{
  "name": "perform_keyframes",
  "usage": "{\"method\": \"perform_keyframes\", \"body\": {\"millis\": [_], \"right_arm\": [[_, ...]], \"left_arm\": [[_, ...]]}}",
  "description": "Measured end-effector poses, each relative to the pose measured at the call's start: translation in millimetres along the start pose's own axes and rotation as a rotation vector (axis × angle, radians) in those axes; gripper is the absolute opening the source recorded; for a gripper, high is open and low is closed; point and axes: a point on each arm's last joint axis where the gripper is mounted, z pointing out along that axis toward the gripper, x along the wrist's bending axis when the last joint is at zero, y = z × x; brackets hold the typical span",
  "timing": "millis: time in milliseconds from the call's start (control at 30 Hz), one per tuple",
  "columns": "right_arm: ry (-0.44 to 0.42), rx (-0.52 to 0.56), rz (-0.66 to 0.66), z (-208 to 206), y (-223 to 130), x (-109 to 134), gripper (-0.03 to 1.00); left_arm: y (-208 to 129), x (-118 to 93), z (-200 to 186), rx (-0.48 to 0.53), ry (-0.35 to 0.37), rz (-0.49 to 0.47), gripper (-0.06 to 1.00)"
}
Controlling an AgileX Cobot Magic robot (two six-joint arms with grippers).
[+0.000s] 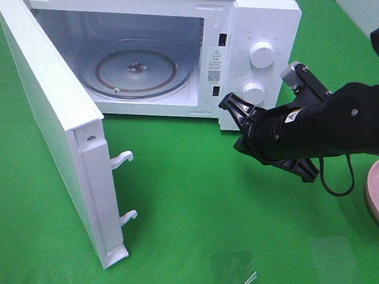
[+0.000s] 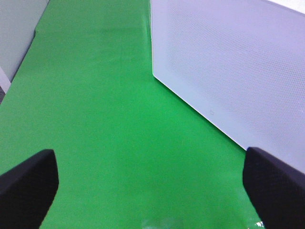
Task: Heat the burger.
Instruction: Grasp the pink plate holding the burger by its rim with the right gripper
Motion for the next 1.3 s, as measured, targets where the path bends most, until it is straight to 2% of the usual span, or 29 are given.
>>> {"method": "perform_keyframes", "body": {"millis": [33, 67, 100, 133, 167, 200, 233, 267, 367, 400, 467, 500, 533, 633, 833, 1100, 1267, 1300], "right_arm": [[-0.013, 0.043, -0.066, -6, -2, 1, 0.03], [-0.013, 0.043, -0.066, -6, -2, 1, 0.03], [-0.023, 0.084, -0.131, -11, -4, 1, 0.04], [-0.023, 0.084, -0.131, -11, -4, 1, 0.04], [-0.029, 0.125, -0.201, -16, -6, 1, 0.04], [-0.029, 0.125, -0.201, -16, -6, 1, 0.04], [-0.033, 0.166, -0.268, -21, -8, 1, 0.04], [-0.033, 0.166, -0.268, -21, -8, 1, 0.04], [-0.038, 0.237, -0.389, -33, -11, 1, 0.05], [-0.038, 0.237, -0.389, -33, -11, 1, 0.05], [-0.045, 0.275, -0.482, -40, -12, 1, 0.07], [-0.045, 0.275, -0.482, -40, -12, 1, 0.07], [-0.055, 0.3, -0.549, -46, -13, 0, 0.07], [-0.066, 0.32, -0.603, -53, -12, -1, 0.08], [-0.129, 0.372, -0.776, -83, -7, -6, 0.1], [-0.167, 0.377, -0.839, -105, 0, -11, 0.11], [-0.233, 0.376, -0.812, -115, 15, -25, 0.12], [-0.268, 0.386, -0.806, -116, 19, -31, 0.13]], "left_arm": [[0, 0, 0, 0.0, 0.0, 0.0, 0.97], [0, 0, 0, 0.0, 0.0, 0.0, 0.97], [0, 0, 0, 0.0, 0.0, 0.0, 0.97], [0, 0, 0, 0.0, 0.0, 0.0, 0.97], [0, 0, 0, 0.0, 0.0, 0.0, 0.97], [0, 0, 0, 0.0, 0.0, 0.0, 0.97], [0, 0, 0, 0.0, 0.0, 0.0, 0.97], [0, 0, 0, 0.0, 0.0, 0.0, 0.97], [0, 0, 0, 0.0, 0.0, 0.0, 0.97], [0, 0, 0, 0.0, 0.0, 0.0, 0.97], [0, 0, 0, 0.0, 0.0, 0.0, 0.97], [0, 0, 0, 0.0, 0.0, 0.0, 0.97], [0, 0, 0, 0.0, 0.0, 0.0, 0.97], [0, 0, 0, 0.0, 0.0, 0.0, 0.97], [0, 0, 0, 0.0, 0.0, 0.0, 0.97], [0, 0, 0, 0.0, 0.0, 0.0, 0.97], [0, 0, 0, 0.0, 0.0, 0.0, 0.97], [0, 0, 0, 0.0, 0.0, 0.0, 0.97]]}}
